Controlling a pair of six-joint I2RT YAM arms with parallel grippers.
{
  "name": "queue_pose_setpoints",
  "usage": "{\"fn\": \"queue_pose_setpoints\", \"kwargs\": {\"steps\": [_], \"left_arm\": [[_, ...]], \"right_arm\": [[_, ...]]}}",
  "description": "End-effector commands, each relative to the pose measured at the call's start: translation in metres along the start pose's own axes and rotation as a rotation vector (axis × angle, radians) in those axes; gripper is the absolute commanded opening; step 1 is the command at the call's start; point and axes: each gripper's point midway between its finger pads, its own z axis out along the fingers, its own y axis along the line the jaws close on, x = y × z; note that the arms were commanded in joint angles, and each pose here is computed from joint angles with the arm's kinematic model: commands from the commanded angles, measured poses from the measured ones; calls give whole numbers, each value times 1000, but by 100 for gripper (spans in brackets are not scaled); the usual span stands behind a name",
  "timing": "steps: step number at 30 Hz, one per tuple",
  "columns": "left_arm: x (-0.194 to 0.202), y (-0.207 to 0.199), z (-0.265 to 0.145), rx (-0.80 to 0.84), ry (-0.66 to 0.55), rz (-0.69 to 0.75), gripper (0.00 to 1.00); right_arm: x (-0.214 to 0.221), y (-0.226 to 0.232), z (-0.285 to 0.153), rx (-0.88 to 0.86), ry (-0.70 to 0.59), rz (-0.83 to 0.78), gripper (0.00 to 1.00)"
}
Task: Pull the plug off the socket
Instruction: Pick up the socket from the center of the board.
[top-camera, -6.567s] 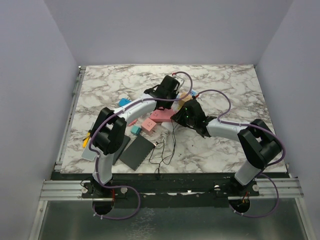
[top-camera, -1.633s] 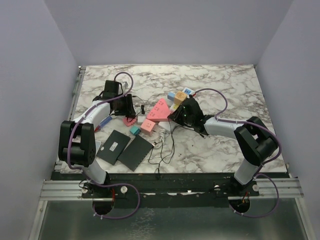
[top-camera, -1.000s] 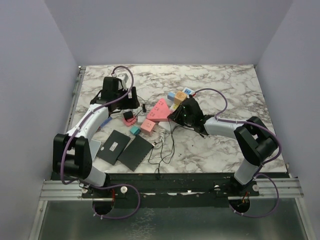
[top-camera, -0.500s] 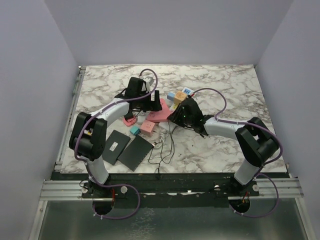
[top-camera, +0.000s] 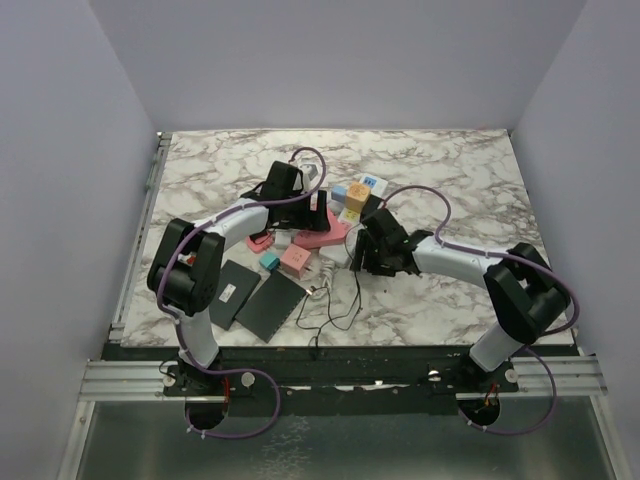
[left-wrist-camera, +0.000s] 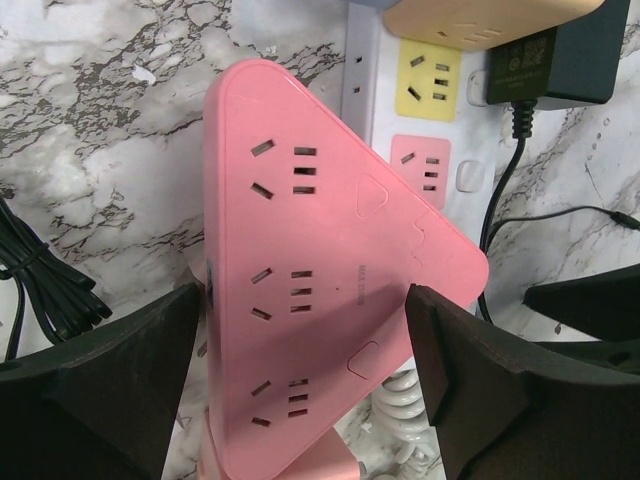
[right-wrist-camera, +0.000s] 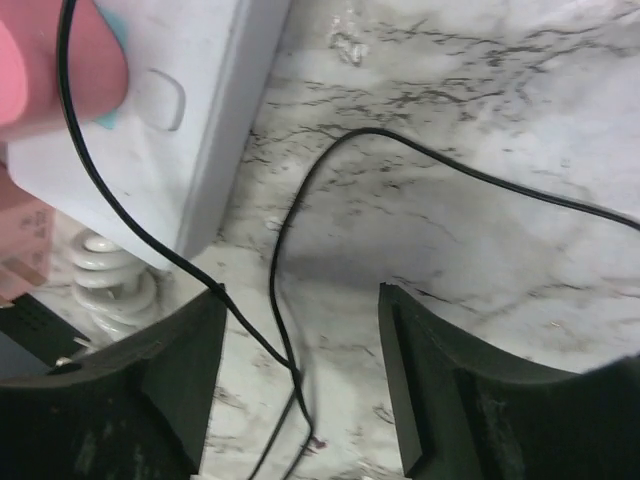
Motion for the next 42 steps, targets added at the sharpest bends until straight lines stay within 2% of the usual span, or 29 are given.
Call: {"fn": "queue_pose_setpoints", "kwargs": {"steps": [1, 9, 12, 18, 27, 35, 42], "left_arm": [[-1, -4, -1, 18, 4, 0, 87], [-10, -12, -21, 22, -46, 81, 90], [0, -16, -21, 35, -10, 99, 91], [11, -30, -17, 56, 35, 116, 91], [23, -58, -14, 122, 70, 129, 91], [13, -71, -25, 70, 1, 170, 92], [-1, -63, -44, -46, -97, 167, 92]], "right_arm": [[26, -52, -18, 181, 102, -62, 67], [2, -46, -35, 136, 33, -70, 75], [-7, -43, -43, 117, -7, -103, 76], [-28, -38, -67, 86, -118, -133, 84], [-25, -4, -82, -183, -203, -148, 86], [-6, -2, -75, -76, -179, -100, 85], [18, 8, -57, 63, -150, -147, 74]]}}
